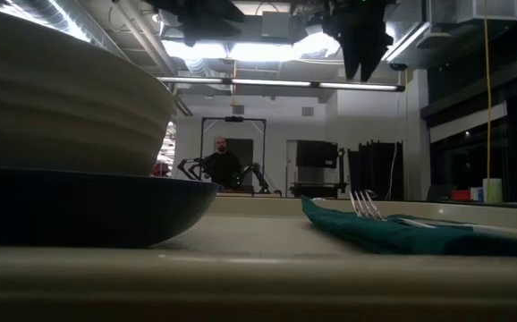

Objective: Set up tray
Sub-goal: Put the orange spoon on top of the green napkin to the left of the orange fork

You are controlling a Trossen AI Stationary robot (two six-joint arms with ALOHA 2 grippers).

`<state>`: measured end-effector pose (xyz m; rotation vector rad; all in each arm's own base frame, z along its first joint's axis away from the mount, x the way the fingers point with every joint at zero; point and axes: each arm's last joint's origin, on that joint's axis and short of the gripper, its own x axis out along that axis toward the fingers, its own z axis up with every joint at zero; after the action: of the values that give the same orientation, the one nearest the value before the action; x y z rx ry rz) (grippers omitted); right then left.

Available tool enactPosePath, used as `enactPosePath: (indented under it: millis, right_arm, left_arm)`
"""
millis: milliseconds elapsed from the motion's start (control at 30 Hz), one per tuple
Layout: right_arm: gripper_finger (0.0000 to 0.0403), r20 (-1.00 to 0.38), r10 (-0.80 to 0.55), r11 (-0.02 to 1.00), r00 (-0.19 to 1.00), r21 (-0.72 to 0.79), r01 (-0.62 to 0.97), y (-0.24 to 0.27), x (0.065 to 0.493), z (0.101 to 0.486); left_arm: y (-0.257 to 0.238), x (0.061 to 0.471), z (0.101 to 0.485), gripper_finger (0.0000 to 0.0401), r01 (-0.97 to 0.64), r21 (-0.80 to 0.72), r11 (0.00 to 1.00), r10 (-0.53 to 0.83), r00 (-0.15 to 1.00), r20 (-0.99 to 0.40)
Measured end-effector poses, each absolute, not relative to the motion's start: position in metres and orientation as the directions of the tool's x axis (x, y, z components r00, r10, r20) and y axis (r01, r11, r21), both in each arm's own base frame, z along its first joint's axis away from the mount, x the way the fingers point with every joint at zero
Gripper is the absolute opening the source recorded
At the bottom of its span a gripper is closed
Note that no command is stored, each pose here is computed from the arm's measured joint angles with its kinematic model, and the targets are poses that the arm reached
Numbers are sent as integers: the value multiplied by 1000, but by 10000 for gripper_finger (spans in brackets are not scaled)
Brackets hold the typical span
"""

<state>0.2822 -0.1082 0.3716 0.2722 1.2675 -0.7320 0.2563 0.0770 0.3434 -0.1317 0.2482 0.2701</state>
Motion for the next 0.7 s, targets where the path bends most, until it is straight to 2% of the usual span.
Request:
enactPosePath:
  millis: [267, 600, 700]
  right_arm:
    - [341, -939, -337, 743, 70, -219, 632, -114, 282, 348]
    - [341, -921, -384, 716, 65, -253, 651, -120, 276, 353]
    - [341, -917, -391, 701, 77, -242, 671, -122, 272, 357]
  left_arm:
    - [86, 281, 312, 182, -320, -49, 946, 279, 884, -376]
    - [98, 312, 262, 182, -325, 7, 946, 278, 794, -540]
    - [108, 325, 260, 182, -328, 14, 945, 282, 791, -543]
